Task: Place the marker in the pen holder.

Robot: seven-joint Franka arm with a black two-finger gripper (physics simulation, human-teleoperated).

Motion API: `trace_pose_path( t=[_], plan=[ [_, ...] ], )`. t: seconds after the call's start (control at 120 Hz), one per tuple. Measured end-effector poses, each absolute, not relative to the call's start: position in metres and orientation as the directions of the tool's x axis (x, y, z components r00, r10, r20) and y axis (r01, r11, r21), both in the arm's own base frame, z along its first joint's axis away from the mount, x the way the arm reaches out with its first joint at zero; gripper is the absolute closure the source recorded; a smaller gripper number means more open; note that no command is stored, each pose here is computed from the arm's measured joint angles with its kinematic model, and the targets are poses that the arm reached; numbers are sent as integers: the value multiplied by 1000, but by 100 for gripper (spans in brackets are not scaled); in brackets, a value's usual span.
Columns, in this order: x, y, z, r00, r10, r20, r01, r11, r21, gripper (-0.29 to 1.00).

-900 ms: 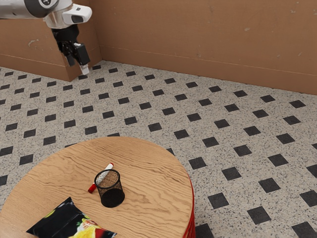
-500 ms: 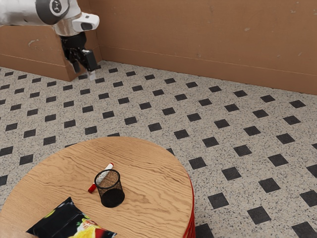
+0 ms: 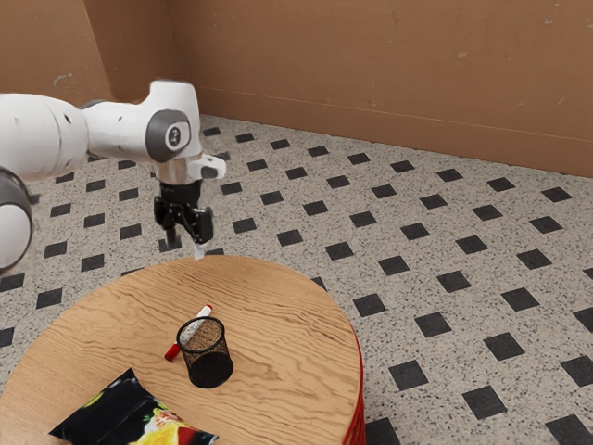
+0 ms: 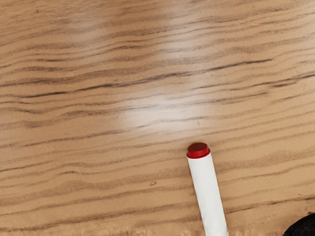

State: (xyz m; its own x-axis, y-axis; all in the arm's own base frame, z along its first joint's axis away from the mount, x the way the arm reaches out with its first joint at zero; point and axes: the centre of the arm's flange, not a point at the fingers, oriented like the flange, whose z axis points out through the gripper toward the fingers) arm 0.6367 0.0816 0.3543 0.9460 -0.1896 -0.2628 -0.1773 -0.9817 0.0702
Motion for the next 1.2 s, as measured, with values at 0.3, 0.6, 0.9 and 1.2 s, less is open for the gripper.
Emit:
trace_pose_path(
  t=[0.3, 0.6, 0.9, 1.2],
  plan=[
    [576, 84, 290, 954, -175, -245, -160, -984, 83, 2],
    [548, 69, 263, 963, -164, -215, -138, -982, 131, 2],
    [530, 59, 241, 959, -148, -243, -110, -980, 165, 3],
    [529, 60, 239, 955, -164, -248, -130, -980, 150, 19]
  ],
)
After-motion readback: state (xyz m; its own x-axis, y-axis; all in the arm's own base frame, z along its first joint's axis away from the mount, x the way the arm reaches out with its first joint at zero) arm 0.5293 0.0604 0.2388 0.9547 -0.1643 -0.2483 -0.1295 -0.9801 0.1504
